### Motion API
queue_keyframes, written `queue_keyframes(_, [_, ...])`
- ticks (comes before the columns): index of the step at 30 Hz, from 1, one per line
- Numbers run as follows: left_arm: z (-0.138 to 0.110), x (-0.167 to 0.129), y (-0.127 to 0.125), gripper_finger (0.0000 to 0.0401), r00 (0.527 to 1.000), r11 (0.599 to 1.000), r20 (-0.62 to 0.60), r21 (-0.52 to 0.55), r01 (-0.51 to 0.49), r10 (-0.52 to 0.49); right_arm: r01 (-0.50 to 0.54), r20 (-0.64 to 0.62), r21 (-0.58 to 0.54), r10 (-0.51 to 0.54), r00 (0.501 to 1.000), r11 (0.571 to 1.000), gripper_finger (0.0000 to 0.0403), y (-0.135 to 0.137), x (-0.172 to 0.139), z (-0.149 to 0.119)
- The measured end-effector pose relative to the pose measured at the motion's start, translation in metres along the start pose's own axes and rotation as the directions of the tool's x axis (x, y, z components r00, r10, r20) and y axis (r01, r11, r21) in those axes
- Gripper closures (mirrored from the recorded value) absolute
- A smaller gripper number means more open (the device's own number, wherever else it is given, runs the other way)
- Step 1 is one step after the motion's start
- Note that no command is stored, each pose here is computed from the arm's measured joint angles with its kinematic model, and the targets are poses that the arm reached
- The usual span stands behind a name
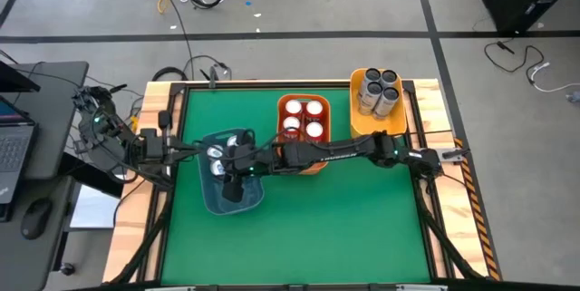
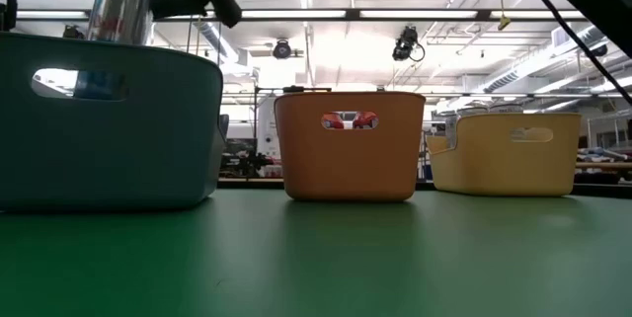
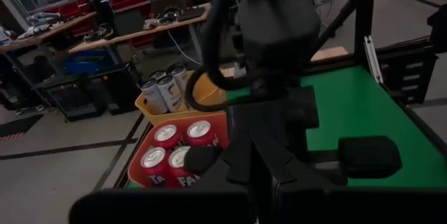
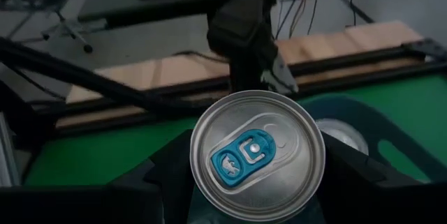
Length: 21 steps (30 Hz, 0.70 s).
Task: Sort soda cans
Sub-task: Put the blue soda can into the blue bin
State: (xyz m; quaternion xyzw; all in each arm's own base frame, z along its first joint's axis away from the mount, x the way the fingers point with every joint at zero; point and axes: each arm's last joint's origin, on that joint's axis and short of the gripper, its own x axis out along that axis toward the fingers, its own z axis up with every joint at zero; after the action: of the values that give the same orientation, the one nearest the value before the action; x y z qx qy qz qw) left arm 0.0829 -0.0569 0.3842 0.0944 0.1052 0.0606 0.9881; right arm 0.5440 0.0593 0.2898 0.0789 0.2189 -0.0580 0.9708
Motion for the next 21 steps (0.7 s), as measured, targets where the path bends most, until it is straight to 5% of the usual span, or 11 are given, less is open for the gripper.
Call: queue_keyframes(21, [-0.001, 0.0, 0.0, 0.0401, 1.0, 1.0, -0.006, 0.003, 0.007, -0.007, 0.027, -0.115, -0.016, -0.029, 0.993, 0.999, 0.0166, -0.007, 0.039, -0.047])
